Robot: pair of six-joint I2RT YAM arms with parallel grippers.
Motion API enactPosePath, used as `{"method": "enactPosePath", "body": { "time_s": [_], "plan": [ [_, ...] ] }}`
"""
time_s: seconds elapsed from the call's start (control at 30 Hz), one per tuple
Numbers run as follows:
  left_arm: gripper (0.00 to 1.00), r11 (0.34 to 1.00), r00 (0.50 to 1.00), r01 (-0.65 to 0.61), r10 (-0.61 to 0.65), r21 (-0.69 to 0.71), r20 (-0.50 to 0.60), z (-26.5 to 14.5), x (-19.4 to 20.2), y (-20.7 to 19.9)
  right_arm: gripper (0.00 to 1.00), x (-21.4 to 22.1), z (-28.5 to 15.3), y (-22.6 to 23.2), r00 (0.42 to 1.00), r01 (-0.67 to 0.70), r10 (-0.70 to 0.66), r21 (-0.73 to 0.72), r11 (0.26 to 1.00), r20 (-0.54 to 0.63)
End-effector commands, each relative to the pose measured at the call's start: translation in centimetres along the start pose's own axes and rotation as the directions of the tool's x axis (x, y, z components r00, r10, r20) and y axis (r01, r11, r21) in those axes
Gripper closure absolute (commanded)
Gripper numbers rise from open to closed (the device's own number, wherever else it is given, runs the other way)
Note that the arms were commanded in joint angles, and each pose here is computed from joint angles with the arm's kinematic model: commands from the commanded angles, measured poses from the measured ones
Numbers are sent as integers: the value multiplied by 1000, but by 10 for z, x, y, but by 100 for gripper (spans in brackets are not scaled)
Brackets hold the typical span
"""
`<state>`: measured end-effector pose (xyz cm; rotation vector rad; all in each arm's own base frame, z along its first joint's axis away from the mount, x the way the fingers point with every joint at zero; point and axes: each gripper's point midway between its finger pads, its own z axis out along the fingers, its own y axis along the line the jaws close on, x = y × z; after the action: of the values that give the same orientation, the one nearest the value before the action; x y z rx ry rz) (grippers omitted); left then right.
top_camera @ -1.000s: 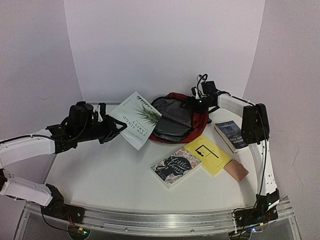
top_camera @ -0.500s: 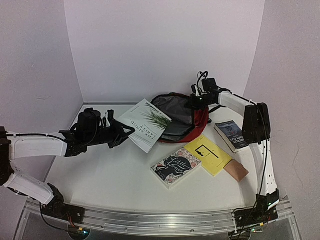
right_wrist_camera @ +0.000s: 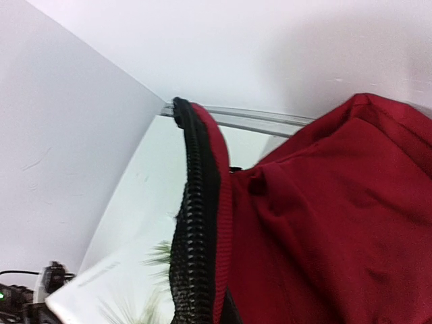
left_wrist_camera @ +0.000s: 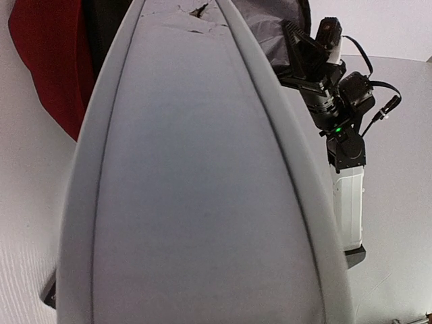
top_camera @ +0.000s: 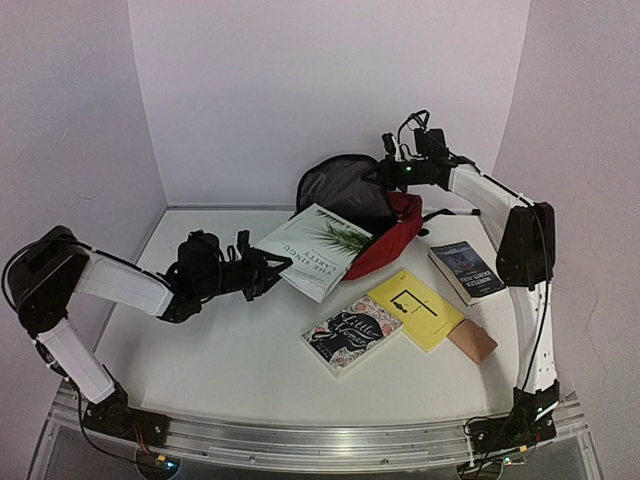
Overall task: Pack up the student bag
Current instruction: Place the book in the student bag.
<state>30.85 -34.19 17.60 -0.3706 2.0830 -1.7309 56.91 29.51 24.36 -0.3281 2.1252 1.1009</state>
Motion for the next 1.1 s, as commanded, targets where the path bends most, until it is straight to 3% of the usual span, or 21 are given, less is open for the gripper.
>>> {"method": "enactPosePath", "body": {
  "time_s": [0.0, 0.23, 0.77, 0.93, 1.07],
  "plan": [
    [100, 964, 993, 93, -73, 251, -89, 17, 4, -37, 100, -40, -30, 64, 989, 125, -109, -160, 979, 105],
    [100, 917, 971, 229, -192, 328, -141, 41, 0, -8, 100, -28, -33, 77, 987, 156, -140, -235, 959, 82],
    [100, 909, 983, 171, -181, 381, -10, 51, -72, -19, 100, 9, -37, 118, 973, 223, -230, -351, 909, 23],
    [100, 929, 991, 133, -115, 345, -71, 88, -65, -31, 100, 14, -28, 131, 970, 230, -243, -383, 895, 15],
    [100, 924, 993, 119, -111, 362, -43, 92, -79, -28, 100, 23, -16, 145, 967, 232, -255, -416, 879, 0]
  ]
}}
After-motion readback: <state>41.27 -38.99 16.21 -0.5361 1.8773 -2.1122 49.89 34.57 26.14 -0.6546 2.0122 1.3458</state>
